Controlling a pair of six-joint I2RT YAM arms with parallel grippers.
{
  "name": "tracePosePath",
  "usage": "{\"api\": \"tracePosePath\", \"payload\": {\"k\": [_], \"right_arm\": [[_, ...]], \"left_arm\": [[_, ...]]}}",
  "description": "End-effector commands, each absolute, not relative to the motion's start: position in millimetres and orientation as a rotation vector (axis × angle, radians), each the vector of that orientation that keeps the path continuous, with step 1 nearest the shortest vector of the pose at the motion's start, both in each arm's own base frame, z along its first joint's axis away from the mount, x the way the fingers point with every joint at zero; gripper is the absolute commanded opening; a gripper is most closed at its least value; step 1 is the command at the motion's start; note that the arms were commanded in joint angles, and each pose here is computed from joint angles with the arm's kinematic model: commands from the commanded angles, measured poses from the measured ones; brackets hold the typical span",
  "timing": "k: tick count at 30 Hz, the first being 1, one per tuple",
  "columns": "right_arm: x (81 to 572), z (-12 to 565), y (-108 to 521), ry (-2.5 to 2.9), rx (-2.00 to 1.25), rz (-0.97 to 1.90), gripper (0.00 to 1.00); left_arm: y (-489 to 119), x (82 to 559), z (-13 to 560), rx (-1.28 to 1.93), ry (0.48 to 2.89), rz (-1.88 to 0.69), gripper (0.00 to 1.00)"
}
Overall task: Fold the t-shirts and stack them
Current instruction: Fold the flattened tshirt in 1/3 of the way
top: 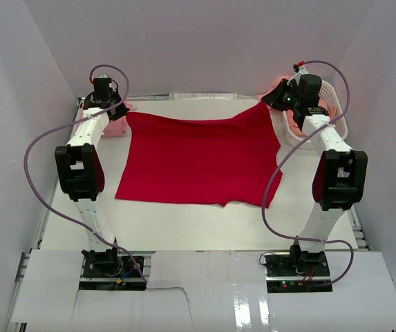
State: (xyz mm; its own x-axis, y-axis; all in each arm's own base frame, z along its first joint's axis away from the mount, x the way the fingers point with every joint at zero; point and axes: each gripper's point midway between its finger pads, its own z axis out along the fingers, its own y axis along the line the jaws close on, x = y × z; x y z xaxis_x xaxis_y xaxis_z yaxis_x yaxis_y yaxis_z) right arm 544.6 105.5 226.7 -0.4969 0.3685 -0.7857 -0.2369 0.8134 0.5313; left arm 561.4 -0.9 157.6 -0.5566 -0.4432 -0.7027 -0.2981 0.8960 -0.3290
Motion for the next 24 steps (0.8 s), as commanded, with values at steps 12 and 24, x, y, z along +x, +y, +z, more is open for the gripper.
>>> {"api": "tracePosePath", "payload": {"k": [12,24], "right_arm": [[511.2,265.3,102.3,1.877,0.042,0.704,0.08],[486.6,260.9,100.6,1.89,0.046,0.7,0.08]], "left_arm": [[4.6,559.8,160.0,-0.53,2.184,-0.191,0.0],[4.4,544.4,156.2,-0.551,2.196,-0.19,0.0]]}}
